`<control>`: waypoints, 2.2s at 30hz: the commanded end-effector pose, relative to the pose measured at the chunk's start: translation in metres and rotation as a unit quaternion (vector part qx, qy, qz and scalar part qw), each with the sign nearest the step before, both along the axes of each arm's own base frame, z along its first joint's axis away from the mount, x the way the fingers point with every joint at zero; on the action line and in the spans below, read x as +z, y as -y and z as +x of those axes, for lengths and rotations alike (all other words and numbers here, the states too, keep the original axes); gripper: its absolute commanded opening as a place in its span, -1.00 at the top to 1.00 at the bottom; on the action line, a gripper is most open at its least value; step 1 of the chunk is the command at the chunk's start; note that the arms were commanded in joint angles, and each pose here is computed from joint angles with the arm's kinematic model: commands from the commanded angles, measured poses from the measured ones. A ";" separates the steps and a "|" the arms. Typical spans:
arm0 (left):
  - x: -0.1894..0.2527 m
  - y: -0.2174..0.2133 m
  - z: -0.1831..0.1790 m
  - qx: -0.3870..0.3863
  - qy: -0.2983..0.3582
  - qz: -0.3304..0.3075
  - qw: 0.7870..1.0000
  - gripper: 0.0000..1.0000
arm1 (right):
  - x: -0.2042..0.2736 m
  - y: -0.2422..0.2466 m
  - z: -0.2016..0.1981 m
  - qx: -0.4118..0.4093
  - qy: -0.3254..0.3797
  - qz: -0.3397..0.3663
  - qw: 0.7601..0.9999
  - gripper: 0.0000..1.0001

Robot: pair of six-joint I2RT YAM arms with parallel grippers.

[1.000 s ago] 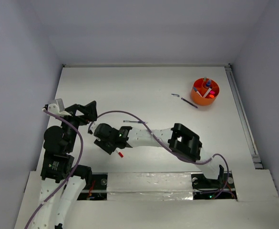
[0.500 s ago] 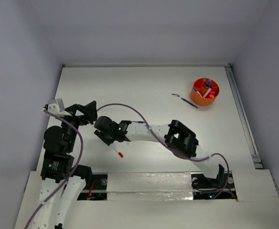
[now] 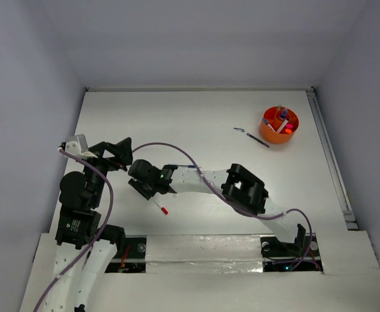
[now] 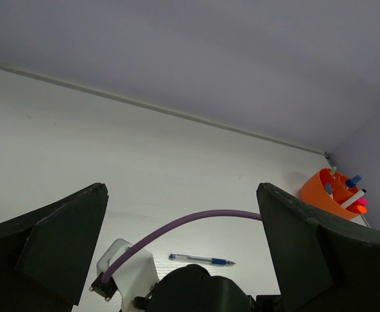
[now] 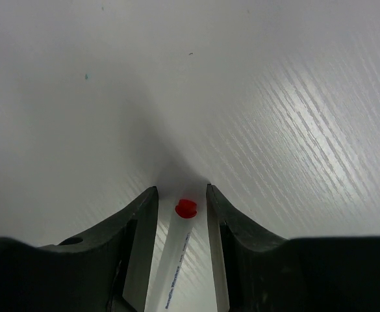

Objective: Sort the stationery into containers
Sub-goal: Pick up the pen from the center of the board, then place the pen in the storage box.

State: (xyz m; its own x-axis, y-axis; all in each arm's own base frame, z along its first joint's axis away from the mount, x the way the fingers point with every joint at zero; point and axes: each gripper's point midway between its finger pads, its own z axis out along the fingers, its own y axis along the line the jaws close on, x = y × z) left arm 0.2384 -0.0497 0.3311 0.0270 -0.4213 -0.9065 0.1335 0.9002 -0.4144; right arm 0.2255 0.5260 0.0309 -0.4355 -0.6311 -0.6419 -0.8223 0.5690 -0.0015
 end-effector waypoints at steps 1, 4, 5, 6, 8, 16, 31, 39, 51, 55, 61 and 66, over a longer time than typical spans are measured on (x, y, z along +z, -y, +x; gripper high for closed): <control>0.011 0.003 0.001 -0.007 0.021 -0.002 1.000 -0.98 | -0.006 0.018 -0.013 0.000 -0.016 -0.029 0.999 0.16; 0.011 0.003 0.001 -0.007 0.021 -0.002 1.000 -0.98 | -0.011 0.023 -0.015 -0.002 -0.021 -0.040 0.999 0.16; 0.011 0.003 0.001 -0.007 0.021 -0.002 1.000 -0.98 | -0.010 0.025 -0.014 -0.005 -0.020 -0.041 0.999 0.16; 0.011 0.003 0.001 -0.007 0.022 -0.002 1.000 -0.98 | -0.012 0.027 -0.015 -0.006 -0.022 -0.045 0.999 0.16; 0.011 0.003 0.001 -0.007 0.022 -0.002 1.000 -0.98 | -0.009 0.029 -0.015 -0.010 -0.020 -0.044 0.999 0.16; 0.011 0.003 0.001 -0.007 0.023 -0.002 1.000 -0.98 | -0.013 0.037 -0.019 -0.017 -0.029 -0.049 0.998 0.18; 0.012 0.002 -0.001 -0.006 0.025 -0.003 1.000 -0.98 | 0.042 0.007 -0.019 0.001 -0.019 0.045 0.999 1.00; 0.014 0.004 -0.003 -0.012 0.029 -0.003 0.999 -0.98 | 0.211 0.033 0.034 -0.045 0.032 0.300 0.952 1.00; 0.018 0.006 -0.008 -0.018 0.037 -0.005 0.999 -0.98 | 0.316 0.336 0.166 -0.365 0.328 0.378 0.785 1.00; 0.020 0.008 -0.011 -0.023 0.041 -0.005 0.999 -0.98 | 0.322 0.440 0.186 -0.450 0.431 0.314 0.716 1.00; 0.022 0.013 -0.014 -0.034 0.045 -0.005 0.998 -0.98 | 0.322 0.517 0.209 -0.521 0.505 0.230 0.649 1.00; 0.023 0.018 -0.018 -0.044 0.046 -0.006 0.998 -0.98 | 0.313 0.542 0.230 -0.548 0.535 0.166 0.622 1.00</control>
State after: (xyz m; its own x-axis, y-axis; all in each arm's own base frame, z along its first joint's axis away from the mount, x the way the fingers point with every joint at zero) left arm 0.2253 -0.0654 0.3397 0.0288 -0.4314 -0.9017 0.2181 0.8830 -0.4155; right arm 0.4526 0.0053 0.3097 0.1974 -0.0099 -0.9803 0.3241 0.9444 0.0557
